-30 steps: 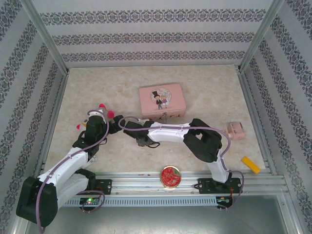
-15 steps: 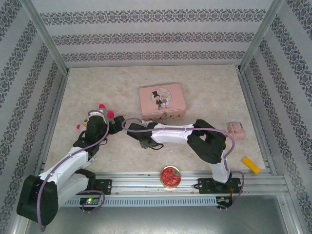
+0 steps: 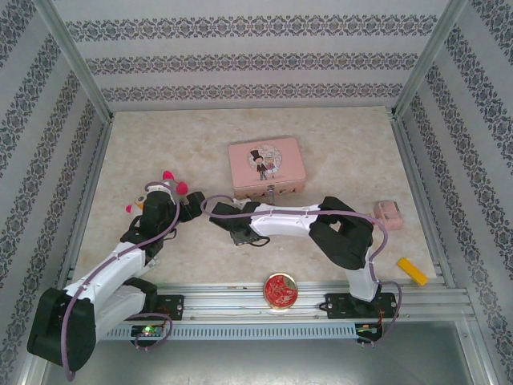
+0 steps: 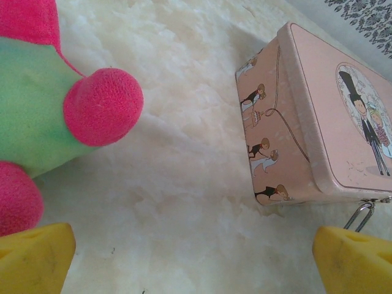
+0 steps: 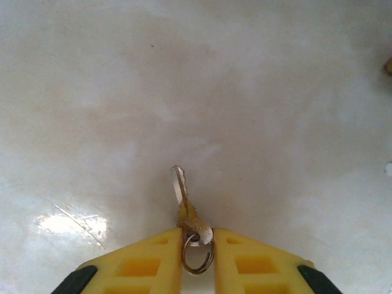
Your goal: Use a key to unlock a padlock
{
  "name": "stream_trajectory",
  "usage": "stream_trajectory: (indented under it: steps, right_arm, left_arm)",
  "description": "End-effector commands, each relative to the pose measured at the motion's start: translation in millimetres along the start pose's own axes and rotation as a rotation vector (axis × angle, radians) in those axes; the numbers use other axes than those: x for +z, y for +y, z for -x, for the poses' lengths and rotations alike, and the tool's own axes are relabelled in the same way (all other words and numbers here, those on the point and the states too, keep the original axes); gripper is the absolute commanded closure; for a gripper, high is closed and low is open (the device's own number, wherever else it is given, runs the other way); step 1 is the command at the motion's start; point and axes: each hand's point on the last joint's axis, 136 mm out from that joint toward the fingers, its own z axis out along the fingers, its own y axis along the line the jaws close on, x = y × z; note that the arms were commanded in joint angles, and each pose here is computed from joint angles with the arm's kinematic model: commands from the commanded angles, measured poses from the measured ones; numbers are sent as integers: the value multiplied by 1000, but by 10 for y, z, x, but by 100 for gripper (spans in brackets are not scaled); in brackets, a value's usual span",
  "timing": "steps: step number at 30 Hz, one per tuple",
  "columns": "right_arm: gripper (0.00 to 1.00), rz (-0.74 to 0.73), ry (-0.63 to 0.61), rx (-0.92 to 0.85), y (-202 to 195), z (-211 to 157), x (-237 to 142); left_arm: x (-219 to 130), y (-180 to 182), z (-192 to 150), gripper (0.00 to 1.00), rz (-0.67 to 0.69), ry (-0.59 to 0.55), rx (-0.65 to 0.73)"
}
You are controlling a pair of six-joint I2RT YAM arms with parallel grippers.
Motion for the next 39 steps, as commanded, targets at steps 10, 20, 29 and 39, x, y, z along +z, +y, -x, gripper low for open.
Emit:
stream_trajectory:
  steps: [10, 20, 29, 39]
  right_arm:
    - [99, -2, -27, -65, -175, 126, -117]
    - [100, 9, -149, -238, -353, 372, -490]
    - [100, 59, -307, -344, -481, 610, -1111]
    - [100, 306, -376, -204, -517, 701, -1714]
  left_arm:
    - [-77, -5, 90, 1, -9, -42, -8]
    - [-121, -121, 164, 1, -49, -49, 18]
    - [-179, -416, 235, 1, -205, -73, 70]
    - [-619, -1225, 297, 1, -658, -240, 349]
